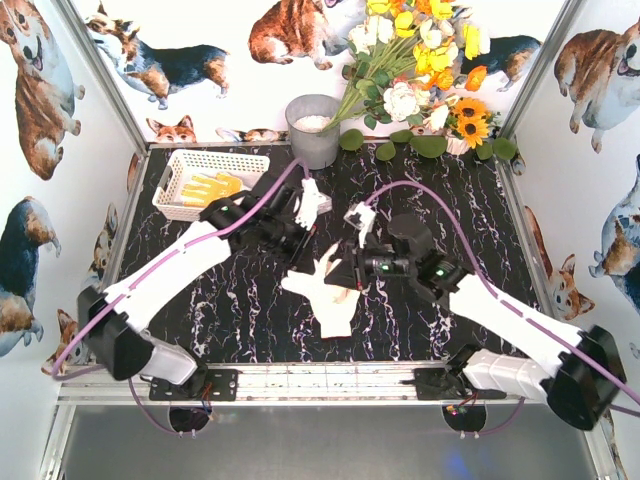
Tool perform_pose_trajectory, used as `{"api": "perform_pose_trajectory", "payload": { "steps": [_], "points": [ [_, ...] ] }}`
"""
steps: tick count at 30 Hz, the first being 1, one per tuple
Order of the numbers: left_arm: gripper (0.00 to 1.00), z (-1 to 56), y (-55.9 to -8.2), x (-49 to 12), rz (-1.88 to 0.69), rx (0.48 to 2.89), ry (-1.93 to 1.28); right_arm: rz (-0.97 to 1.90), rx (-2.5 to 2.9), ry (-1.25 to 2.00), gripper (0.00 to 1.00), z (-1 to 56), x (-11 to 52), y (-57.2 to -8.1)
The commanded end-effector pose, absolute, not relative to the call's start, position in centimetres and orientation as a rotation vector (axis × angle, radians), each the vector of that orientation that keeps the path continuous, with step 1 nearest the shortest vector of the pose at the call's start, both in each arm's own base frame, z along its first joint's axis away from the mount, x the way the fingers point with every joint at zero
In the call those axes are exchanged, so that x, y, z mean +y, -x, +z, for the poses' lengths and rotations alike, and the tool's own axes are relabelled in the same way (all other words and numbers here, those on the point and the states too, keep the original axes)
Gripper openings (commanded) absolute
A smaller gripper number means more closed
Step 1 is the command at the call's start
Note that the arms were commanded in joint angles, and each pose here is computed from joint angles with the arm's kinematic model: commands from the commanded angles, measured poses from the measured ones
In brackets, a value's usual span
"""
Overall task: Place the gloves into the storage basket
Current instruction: Pair the glove with the glove.
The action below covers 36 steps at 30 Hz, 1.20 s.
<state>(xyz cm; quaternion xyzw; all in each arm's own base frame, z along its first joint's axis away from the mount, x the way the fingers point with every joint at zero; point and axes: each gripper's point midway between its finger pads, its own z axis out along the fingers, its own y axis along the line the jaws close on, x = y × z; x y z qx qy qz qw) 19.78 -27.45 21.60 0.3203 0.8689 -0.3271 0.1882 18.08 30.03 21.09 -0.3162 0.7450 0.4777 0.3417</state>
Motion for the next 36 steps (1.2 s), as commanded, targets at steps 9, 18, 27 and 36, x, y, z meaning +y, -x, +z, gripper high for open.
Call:
{"api": "perform_pose_trajectory", "payload": {
  "steps": [9,18,27,36],
  "points": [
    [0.43,19.0,-24.7,-28.5,-0.794,2.305,-0.844,1.292,2.252,0.204,0.00,21.2,27.7,-17.5],
    [0.83,22.4,-29.9,-21.4,-0.609,2.102,-0.482,1.229,2.441,-0.103,0.00,18.5,27.4,-18.1],
    [0.89,22.7,-32.3,-16.2,-0.464,2.052,-0.297,1.257,2.568,0.045,0.00,19.7,31.7,-19.0],
    [0.94,19.5,-31.9,-17.6,-0.617,2.144,-0.278,0.816,2.878,-0.075,0.00,9.7,27.1,-18.9]
  ]
}}
